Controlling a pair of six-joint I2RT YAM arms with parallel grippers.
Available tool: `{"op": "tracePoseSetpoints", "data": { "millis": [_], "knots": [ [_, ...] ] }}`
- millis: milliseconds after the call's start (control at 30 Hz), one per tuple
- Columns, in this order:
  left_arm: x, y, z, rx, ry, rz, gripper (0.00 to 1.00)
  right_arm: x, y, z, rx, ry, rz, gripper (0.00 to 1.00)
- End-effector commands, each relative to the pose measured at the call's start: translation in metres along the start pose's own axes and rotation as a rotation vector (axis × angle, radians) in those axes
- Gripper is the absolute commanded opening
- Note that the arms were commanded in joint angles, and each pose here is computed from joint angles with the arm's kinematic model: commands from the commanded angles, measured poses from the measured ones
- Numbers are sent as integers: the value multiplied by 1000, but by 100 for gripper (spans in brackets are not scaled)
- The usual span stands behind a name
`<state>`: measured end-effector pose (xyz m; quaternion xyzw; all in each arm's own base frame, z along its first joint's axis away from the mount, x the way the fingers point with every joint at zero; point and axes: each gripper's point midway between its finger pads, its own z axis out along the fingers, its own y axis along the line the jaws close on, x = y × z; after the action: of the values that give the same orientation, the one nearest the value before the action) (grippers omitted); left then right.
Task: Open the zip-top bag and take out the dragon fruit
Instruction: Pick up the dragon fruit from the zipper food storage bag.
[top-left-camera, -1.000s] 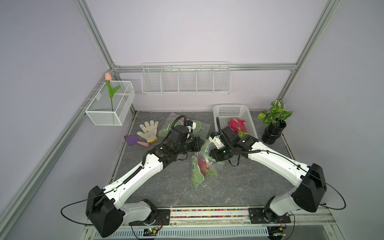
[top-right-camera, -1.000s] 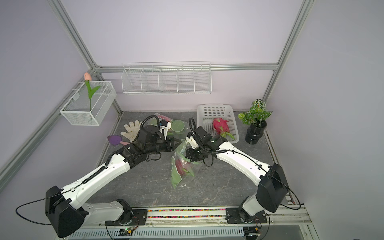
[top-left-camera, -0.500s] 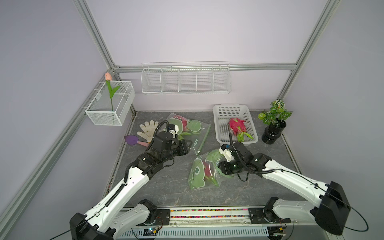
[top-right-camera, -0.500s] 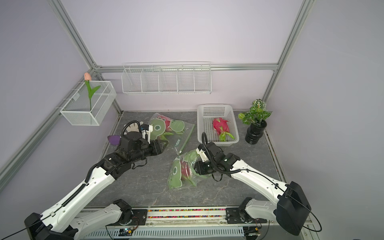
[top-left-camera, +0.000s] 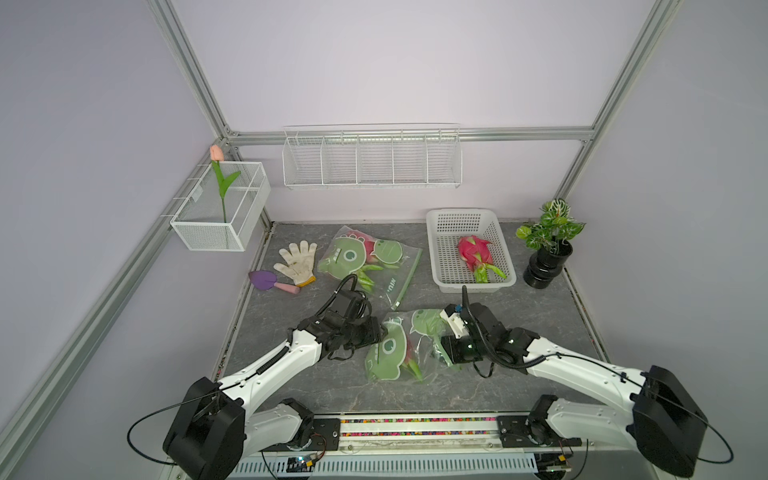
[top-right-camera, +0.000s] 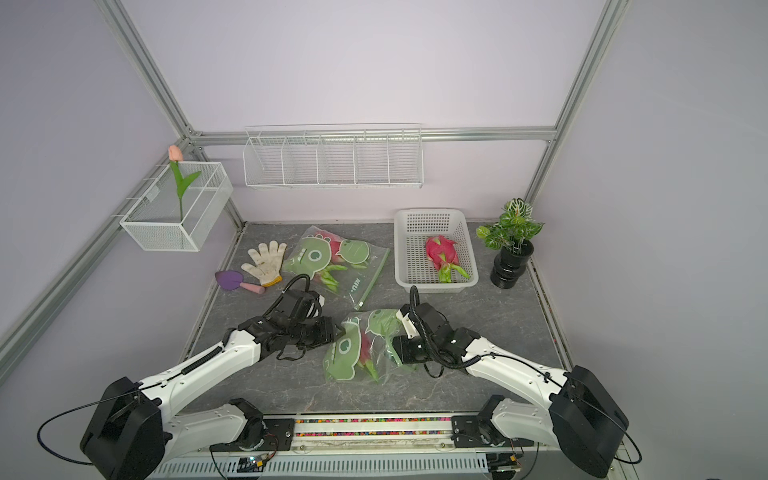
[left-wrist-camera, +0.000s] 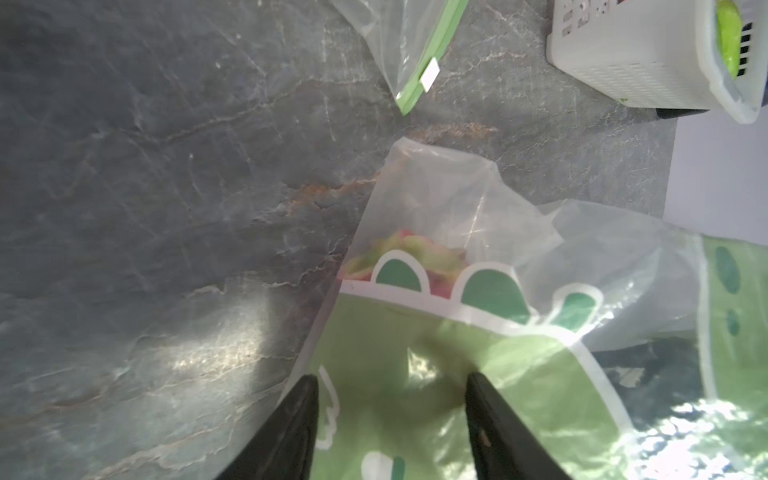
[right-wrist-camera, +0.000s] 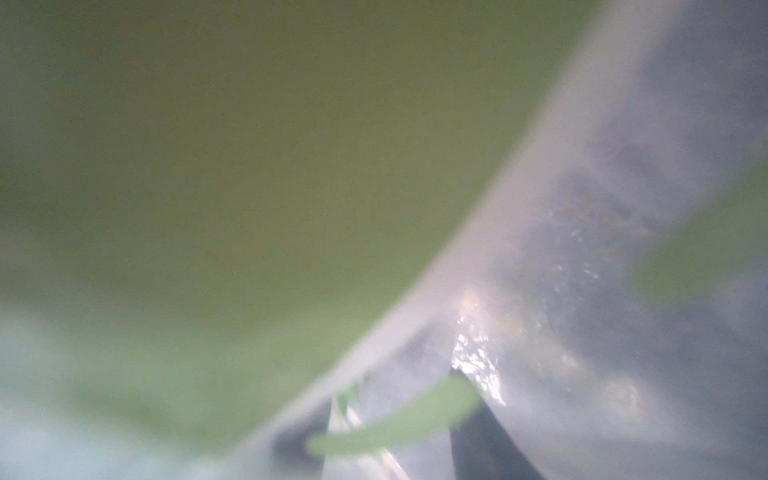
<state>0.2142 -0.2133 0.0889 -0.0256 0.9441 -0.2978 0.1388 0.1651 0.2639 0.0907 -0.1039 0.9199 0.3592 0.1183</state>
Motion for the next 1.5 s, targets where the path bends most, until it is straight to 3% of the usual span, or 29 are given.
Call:
{"op": "tracePoseSetpoints", "data": {
  "millis": [0,133,433,767,1000,1467],
  "knots": [
    [13,-6,6,45,36,-36,60,2,12,6,-55,-6,2,51],
    [25,-13,17,97,60,-83,59,11,12,14,-61,13,7,53],
    [32,-2,31,71,29,-179,54,31,-1,25,-42,41,28,56],
    [34,9,44,42,28,-202,40,54,3,38,-83,83,31,44],
    [35,15,43,19,10,-225,37,51,14,35,-125,65,27,55],
    [30,16,43,7,-13,-245,33,38,44,26,-220,52,112,58]
  ]
}}
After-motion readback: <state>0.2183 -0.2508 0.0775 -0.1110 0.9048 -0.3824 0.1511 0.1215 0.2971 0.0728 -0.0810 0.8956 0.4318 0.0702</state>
